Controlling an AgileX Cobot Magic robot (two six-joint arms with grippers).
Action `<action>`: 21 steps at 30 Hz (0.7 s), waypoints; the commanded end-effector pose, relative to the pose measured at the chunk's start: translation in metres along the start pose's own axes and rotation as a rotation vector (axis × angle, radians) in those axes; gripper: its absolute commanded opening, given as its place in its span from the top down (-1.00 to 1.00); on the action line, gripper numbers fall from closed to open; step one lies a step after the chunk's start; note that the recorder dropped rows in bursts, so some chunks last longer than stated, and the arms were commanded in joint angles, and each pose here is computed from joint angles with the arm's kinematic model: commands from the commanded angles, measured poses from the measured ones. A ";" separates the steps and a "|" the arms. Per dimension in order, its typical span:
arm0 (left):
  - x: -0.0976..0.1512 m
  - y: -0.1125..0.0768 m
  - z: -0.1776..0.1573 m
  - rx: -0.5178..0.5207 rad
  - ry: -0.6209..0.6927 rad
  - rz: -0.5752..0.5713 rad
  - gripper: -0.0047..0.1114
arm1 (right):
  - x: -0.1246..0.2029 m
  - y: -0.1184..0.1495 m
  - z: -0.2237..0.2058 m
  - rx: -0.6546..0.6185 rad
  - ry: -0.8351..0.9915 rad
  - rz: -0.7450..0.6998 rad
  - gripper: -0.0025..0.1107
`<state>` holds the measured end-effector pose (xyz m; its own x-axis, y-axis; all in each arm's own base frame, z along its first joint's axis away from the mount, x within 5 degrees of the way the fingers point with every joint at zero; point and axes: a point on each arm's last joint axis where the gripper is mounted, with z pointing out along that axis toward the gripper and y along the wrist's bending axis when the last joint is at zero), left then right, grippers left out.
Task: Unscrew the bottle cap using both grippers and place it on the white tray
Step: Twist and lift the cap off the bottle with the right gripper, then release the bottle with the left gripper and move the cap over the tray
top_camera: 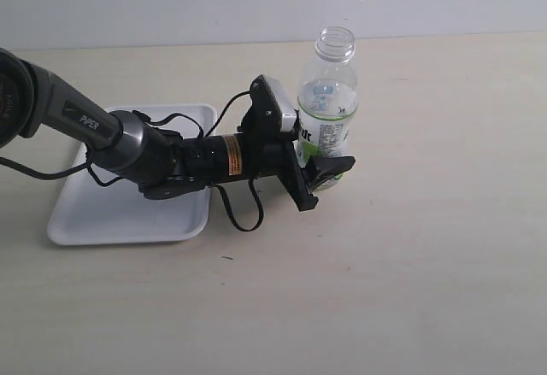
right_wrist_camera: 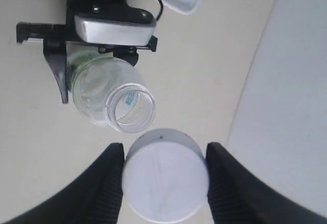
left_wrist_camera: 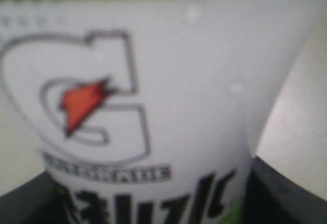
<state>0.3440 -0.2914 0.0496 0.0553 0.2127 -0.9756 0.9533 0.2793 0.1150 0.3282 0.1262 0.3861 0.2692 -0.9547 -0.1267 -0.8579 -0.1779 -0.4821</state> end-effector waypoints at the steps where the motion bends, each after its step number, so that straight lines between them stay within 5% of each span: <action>1: -0.005 0.000 0.000 0.006 -0.014 0.014 0.92 | 0.005 0.000 -0.007 0.041 0.052 0.519 0.96; 7: -0.007 -0.001 0.000 0.012 -0.035 0.008 0.86 | 0.012 -0.001 -0.008 0.093 0.113 0.854 0.96; 21: -0.009 0.000 0.000 0.014 -0.037 -0.025 -0.38 | 0.010 0.000 -0.008 0.090 0.091 0.970 0.96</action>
<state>0.3436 -0.2916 0.0501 0.0496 0.2057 -0.9774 0.9550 0.2767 0.1067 0.3302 0.1144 0.3886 -0.5736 -0.7036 -0.4194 -0.6588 0.7006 -0.2743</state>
